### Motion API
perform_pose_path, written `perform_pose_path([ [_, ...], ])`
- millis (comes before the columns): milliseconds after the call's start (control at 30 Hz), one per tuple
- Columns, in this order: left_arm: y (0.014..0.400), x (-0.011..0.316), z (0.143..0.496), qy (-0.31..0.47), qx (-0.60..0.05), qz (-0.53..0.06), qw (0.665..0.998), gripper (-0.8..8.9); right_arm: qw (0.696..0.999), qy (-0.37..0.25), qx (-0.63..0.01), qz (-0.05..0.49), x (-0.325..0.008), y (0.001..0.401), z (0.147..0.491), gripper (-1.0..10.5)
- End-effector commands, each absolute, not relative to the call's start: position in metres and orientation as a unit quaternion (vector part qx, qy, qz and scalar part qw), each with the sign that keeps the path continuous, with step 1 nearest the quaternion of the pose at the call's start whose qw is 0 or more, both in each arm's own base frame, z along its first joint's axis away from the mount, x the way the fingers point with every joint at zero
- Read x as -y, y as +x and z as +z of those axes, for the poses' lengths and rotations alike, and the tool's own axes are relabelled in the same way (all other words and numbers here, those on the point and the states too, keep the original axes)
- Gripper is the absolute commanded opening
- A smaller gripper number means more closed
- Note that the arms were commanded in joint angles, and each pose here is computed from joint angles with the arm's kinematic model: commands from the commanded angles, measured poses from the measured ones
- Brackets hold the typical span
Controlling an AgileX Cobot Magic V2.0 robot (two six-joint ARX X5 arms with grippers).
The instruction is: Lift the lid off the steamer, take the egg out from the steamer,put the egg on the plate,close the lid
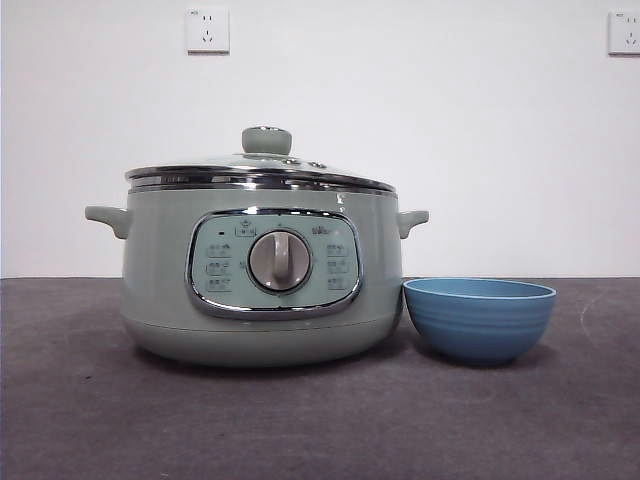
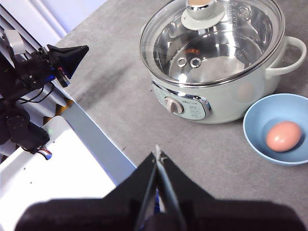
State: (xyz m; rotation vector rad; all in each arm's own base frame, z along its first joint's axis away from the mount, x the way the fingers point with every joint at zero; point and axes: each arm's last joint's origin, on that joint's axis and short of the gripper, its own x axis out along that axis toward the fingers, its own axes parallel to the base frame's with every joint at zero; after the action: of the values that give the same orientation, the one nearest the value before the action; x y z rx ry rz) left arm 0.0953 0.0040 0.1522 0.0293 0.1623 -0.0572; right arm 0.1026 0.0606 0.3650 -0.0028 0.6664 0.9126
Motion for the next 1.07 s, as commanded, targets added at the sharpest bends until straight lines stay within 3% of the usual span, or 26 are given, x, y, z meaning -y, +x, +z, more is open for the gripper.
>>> perform_pose_path([
  [33, 0.096, -0.005, 0.148, 0.011, -0.085, -0.025, 0.996, -0.03, 0.845, -0.001, -0.317, 0.431, -0.061, 0.103, 0.364, 0.0],
  [167, 0.096, -0.005, 0.148, 0.011, -0.085, -0.025, 0.996, -0.03, 0.855, -0.037, -0.291, 0.428, -0.060, 0.104, 0.365, 0.0],
  [267, 0.096, -0.005, 0.148, 0.010, -0.085, -0.024, 0.996, -0.03, 0.882, -0.061, -0.260, 0.389, -0.051, 0.103, 0.369, 0.0],
  [433, 0.096, -0.005, 0.148, 0.011, -0.085, -0.025, 0.996, -0.03, 0.921, -0.033, -0.172, 0.348, -0.037, 0.100, 0.360, 0.0],
  [667, 0.096, -0.005, 0.148, 0.010, -0.085, -0.025, 0.996, -0.03, 0.961, -0.027, -0.074, 0.265, -0.020, 0.094, 0.286, 0.0],
  [967, 0.096, -0.005, 0.148, 0.010, -0.085, -0.025, 0.996, -0.03, 0.994, -0.019, -0.027, 0.101, -0.010, 0.093, 0.208, 0.0],
  [1067, 0.096, -0.005, 0.148, 0.011, -0.085, -0.025, 0.996, -0.03, 0.996, -0.015, -0.029, 0.077, -0.008, 0.092, 0.193, 0.0],
])
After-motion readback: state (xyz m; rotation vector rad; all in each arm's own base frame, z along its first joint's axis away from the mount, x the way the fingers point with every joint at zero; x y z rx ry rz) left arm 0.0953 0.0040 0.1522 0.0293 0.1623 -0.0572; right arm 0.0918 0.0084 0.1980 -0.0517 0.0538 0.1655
